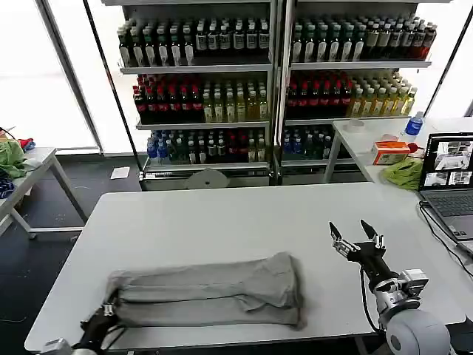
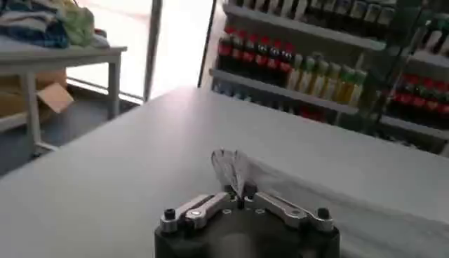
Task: Fold and organize the clothes.
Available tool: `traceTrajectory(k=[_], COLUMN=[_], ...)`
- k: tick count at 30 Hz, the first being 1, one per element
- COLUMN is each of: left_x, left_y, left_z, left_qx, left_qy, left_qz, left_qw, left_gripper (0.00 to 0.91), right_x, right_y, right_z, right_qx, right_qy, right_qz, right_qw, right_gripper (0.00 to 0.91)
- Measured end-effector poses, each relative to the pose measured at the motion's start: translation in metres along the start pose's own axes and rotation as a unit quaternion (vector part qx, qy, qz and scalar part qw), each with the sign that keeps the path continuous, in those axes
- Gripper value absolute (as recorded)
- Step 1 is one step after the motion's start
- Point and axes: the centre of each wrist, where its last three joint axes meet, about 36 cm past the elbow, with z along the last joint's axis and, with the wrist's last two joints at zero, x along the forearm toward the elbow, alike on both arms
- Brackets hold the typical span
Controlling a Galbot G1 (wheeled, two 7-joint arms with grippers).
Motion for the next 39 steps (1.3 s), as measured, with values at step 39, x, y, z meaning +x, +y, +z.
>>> traceTrajectory(k=[39], left_x=[-0.001], left_y=[-0.073], left_z=[-0.076], left_qx=[-0.101], left_qy=[-0.008], left_qz=[0.141], left_qw=[0.985], left_gripper=[0.01], right_x=[0.022], right_y=[0.008], right_z=[0.009], right_qx=[0.001], right_qy=[0.007], right_qz=[0.006], right_qw=[1.0], right_gripper=[0.907])
